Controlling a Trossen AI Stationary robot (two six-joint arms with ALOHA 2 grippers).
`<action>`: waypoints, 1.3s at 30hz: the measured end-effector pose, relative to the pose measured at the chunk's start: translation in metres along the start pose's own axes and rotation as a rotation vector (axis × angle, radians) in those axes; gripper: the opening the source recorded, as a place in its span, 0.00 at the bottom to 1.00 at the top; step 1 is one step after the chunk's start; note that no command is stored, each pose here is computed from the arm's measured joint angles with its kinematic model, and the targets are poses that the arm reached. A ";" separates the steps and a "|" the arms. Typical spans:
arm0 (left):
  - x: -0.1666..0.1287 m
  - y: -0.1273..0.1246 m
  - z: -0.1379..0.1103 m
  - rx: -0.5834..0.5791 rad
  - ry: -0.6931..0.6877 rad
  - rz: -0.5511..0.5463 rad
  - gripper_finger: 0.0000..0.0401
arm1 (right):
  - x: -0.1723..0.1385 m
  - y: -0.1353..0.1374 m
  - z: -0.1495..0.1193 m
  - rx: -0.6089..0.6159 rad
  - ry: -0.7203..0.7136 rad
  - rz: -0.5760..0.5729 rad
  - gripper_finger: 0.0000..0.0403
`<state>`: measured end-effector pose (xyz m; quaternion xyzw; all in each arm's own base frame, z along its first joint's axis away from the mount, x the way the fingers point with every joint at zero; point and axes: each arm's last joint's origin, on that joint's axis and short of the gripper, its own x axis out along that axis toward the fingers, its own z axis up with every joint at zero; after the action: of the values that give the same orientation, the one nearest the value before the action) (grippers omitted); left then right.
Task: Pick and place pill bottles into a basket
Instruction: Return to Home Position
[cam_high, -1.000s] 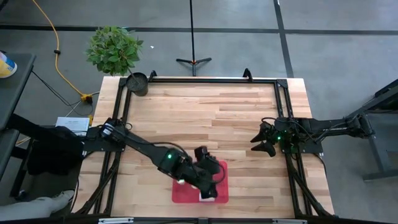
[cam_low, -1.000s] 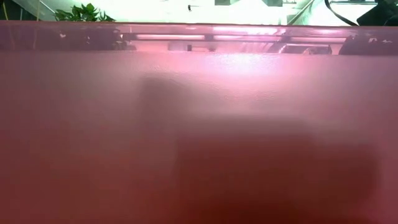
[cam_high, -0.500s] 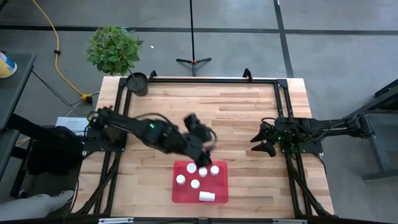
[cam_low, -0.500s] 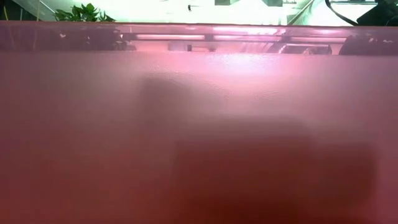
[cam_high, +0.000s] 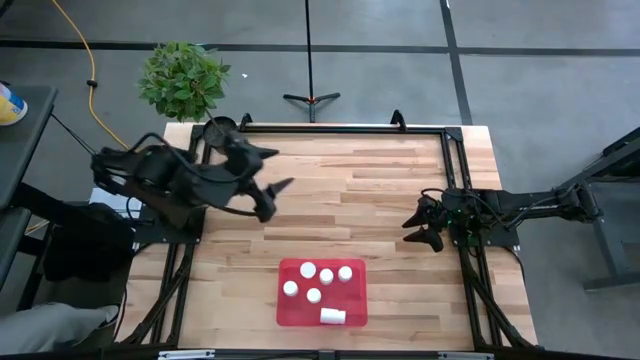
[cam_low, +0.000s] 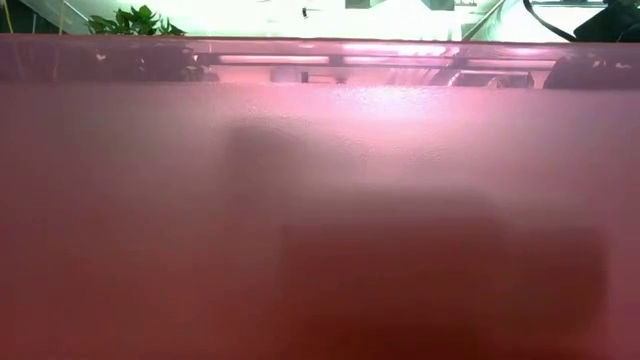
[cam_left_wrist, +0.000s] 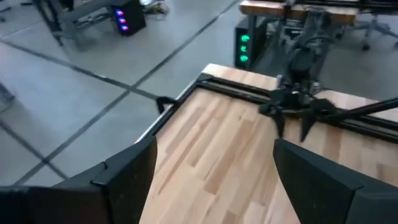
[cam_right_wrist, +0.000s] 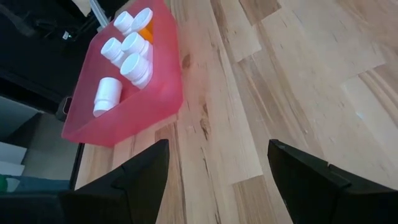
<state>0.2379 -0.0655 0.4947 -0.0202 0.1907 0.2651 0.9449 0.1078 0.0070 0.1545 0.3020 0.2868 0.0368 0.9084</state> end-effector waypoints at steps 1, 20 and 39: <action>-0.003 0.004 -0.004 -0.006 -0.001 0.014 0.88 | 0.000 0.000 0.000 0.000 -0.001 0.000 0.65; -0.015 0.054 -0.157 -0.331 -0.201 -0.087 0.88 | 0.000 -0.002 0.001 0.054 -0.043 -0.064 0.65; -0.002 0.092 -0.262 -0.519 -0.216 -0.112 0.88 | 0.000 -0.002 0.001 0.079 -0.044 -0.064 0.65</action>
<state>0.0983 -0.0243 0.2586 -0.2436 0.0130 0.2529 0.9362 0.1082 0.0048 0.1542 0.3291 0.2772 -0.0103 0.9026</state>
